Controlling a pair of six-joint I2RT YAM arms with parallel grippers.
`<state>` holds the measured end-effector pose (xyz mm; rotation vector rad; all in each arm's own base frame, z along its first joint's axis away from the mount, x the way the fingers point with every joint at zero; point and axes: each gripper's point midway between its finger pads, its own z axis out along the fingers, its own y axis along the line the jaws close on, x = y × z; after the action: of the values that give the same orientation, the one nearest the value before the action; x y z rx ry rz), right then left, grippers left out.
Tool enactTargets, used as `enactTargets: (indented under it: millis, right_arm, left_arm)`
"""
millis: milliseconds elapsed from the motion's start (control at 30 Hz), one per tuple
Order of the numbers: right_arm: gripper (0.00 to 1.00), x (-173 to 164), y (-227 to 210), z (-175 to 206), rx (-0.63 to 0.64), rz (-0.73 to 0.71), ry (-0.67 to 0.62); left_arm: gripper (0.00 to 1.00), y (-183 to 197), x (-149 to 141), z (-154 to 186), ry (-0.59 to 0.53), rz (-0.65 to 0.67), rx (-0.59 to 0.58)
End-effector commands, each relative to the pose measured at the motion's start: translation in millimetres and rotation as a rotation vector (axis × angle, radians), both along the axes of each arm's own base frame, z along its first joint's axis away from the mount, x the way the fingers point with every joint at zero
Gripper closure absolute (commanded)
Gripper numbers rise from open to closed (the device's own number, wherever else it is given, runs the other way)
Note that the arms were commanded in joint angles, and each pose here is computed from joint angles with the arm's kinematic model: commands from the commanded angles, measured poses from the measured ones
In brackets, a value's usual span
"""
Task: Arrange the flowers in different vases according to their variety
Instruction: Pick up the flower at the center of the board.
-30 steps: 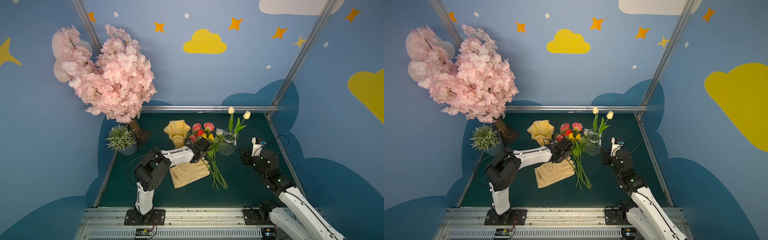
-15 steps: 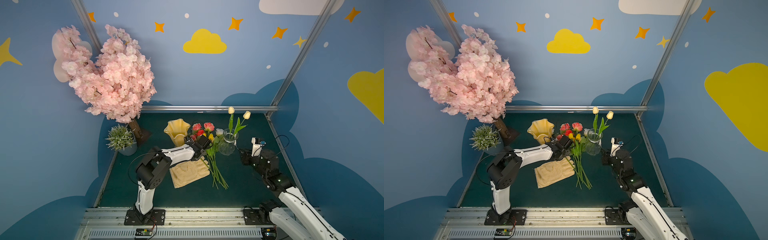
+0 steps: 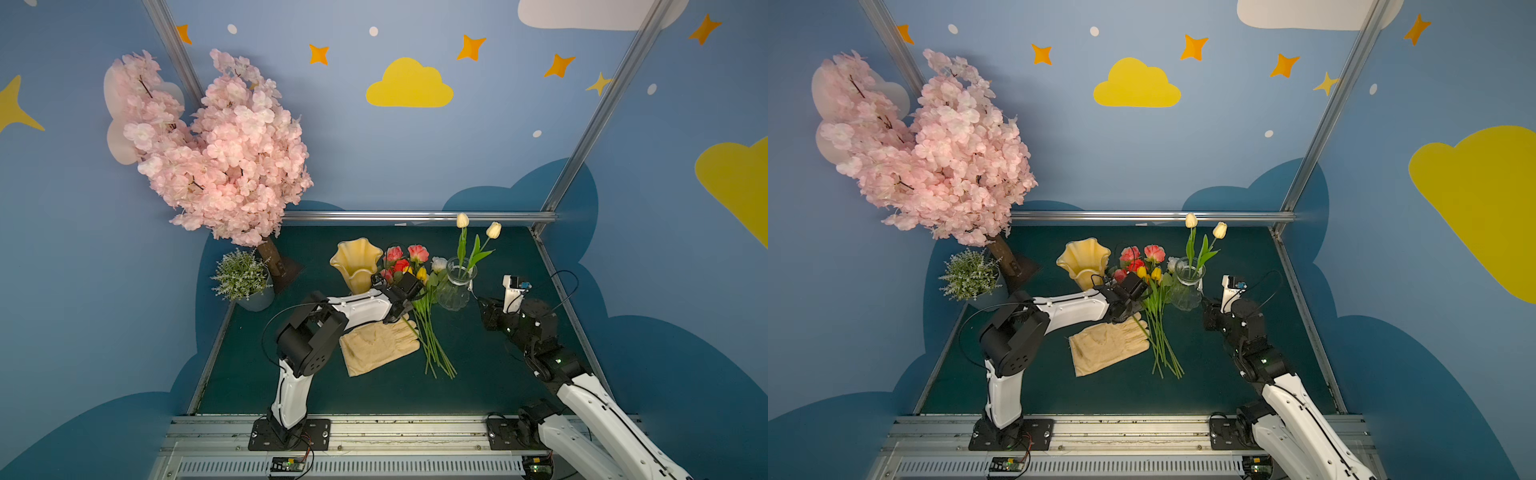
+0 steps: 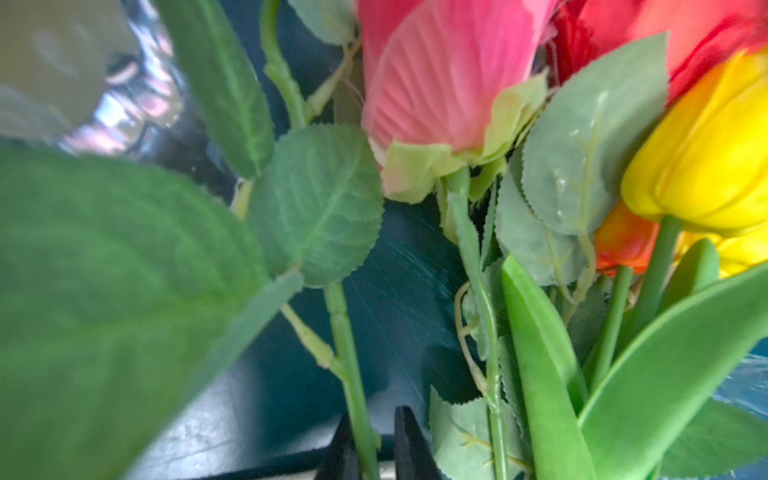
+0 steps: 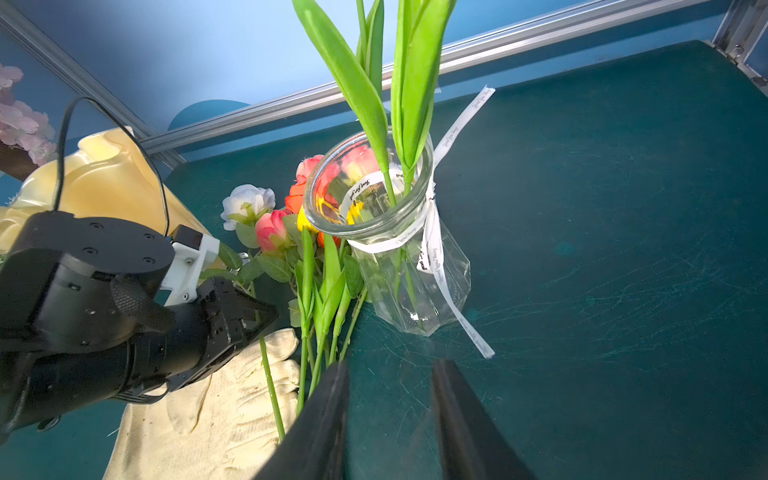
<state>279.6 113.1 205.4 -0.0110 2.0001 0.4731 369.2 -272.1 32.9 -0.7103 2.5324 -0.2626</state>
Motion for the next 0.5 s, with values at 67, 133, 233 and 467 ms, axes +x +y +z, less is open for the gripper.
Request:
enactTargets:
  millis: [67, 133, 233, 467]
  right_arm:
    - [0.62, 1.5, 0.6, 13.3, 0.026, 0.0, -0.038]
    - [0.62, 1.6, 0.8, 13.2, 0.025, 0.002, -0.037]
    - [0.62, 1.5, 0.5, 13.4, 0.025, 0.001, -0.038]
    - [0.62, 0.4, 0.3, 15.6, 0.03, 0.001, -0.044]
  left_arm:
    - [0.9, -1.6, 7.0, 30.2, -0.065, -0.001, 0.059]
    - [0.93, -5.6, 8.2, 38.1, -0.08, -0.014, 0.072]
    - [0.97, -10.7, 10.4, 49.5, -0.105, -0.033, 0.096]
    - [0.98, -22.2, 17.1, 94.8, -0.215, -0.1, 0.155]
